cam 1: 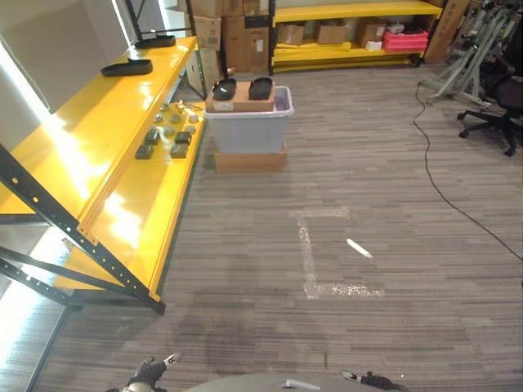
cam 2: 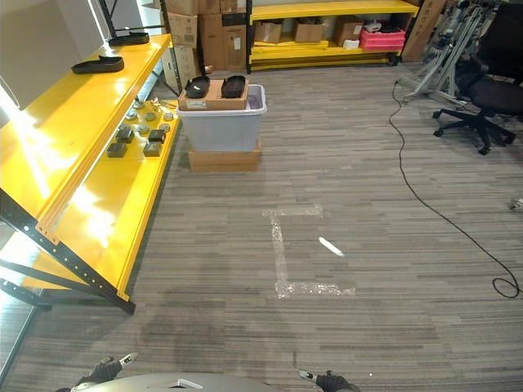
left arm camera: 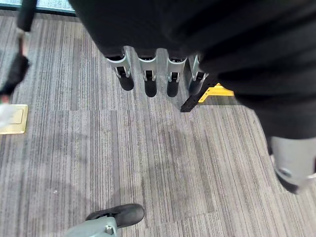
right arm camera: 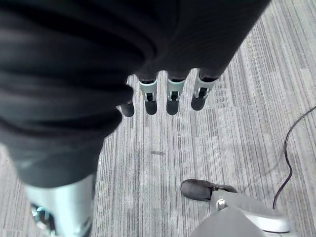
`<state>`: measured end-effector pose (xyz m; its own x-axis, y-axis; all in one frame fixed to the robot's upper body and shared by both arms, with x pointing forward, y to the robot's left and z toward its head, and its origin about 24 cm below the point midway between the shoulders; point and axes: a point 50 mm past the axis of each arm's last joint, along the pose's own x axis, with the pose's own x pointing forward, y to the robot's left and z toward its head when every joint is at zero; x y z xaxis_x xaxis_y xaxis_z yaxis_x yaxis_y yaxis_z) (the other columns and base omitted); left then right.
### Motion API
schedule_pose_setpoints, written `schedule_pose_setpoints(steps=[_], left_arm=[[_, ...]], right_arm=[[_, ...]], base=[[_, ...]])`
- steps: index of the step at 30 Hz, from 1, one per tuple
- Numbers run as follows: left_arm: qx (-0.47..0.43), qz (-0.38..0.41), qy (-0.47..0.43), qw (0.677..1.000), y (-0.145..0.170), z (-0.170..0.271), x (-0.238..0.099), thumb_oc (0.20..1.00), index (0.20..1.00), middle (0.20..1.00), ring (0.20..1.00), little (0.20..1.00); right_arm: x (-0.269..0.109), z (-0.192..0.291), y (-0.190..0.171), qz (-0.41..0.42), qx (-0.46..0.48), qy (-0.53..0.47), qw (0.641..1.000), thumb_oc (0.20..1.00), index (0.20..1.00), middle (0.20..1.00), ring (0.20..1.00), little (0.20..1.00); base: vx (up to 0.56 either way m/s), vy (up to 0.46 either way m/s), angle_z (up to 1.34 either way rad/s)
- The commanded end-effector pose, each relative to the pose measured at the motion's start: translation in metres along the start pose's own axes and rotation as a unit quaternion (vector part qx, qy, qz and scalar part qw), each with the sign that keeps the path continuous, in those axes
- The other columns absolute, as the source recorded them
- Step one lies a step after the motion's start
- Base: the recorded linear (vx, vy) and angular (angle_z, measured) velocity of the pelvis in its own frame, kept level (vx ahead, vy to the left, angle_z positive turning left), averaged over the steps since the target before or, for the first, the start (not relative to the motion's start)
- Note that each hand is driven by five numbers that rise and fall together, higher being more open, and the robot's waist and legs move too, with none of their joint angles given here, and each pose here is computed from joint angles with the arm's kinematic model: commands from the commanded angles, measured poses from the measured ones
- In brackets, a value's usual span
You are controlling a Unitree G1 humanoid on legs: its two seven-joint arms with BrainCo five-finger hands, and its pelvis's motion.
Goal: Move parts from the plastic box to the shelf.
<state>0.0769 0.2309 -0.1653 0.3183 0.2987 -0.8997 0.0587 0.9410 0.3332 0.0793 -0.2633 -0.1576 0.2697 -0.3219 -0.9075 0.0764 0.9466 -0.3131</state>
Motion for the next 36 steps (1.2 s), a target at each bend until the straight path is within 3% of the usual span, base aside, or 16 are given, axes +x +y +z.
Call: schedule_pose_setpoints(steps=[1, 9, 13, 17, 26, 30, 36], left_arm=[[0.001, 0.021, -0.021, 1.000, 0.009, 0.019, 0.004, 1.000, 1.000, 1.000, 1.000, 1.000], [0.002, 0.007, -0.050, 0.999, 0.004, 0.035, 0.004, 1.000, 1.000, 1.000, 1.000, 1.000], [-0.026, 0.010, -0.112, 0.993, 0.001, 0.067, 0.002, 1.000, 1.000, 1.000, 1.000, 1.000], [0.016, 0.013, -0.114, 0.993, 0.004, 0.075, 0.003, 1.000, 1.000, 1.000, 1.000, 1.000], [0.036, 0.003, -0.084, 0.996, 0.002, 0.062, 0.005, 1.000, 1.000, 1.000, 1.000, 1.000], [0.032, -0.003, -0.052, 0.998, 0.002, 0.042, 0.005, 1.000, 1.000, 1.000, 1.000, 1.000], [0.007, -0.013, -0.041, 0.999, 0.003, 0.038, 0.005, 1.000, 1.000, 1.000, 1.000, 1.000]], right_arm=[[0.001, 0.003, -0.001, -0.008, 0.011, 0.003, 1.000, 1.000, 1.000, 1.000, 1.000, 1.000], [0.001, 0.020, 0.003, 0.001, -0.016, -0.025, 1.000, 1.000, 1.000, 1.000, 1.000, 1.000], [-0.001, 0.067, 0.002, -0.009, -0.017, -0.120, 0.993, 1.000, 1.000, 1.000, 1.000, 1.000], [-0.003, 0.096, 0.011, -0.001, -0.052, -0.151, 0.987, 1.000, 1.000, 1.000, 1.000, 1.000], [-0.001, 0.068, 0.022, 0.016, -0.079, -0.104, 0.991, 1.000, 1.000, 1.000, 1.000, 1.000], [0.001, 0.029, 0.014, 0.011, -0.054, -0.045, 0.997, 1.000, 1.000, 1.000, 1.000, 1.000], [0.002, 0.032, -0.007, -0.007, -0.074, -0.042, 0.996, 1.000, 1.000, 1.000, 1.000, 1.000]], base=[[0.00, 0.000, 0.00], [0.01, 0.009, 0.00], [-0.03, 0.095, 0.05], [-0.09, 0.208, -0.15], [0.20, -0.077, -0.20], [0.31, -0.259, 0.22], [0.16, -0.163, 0.12]])
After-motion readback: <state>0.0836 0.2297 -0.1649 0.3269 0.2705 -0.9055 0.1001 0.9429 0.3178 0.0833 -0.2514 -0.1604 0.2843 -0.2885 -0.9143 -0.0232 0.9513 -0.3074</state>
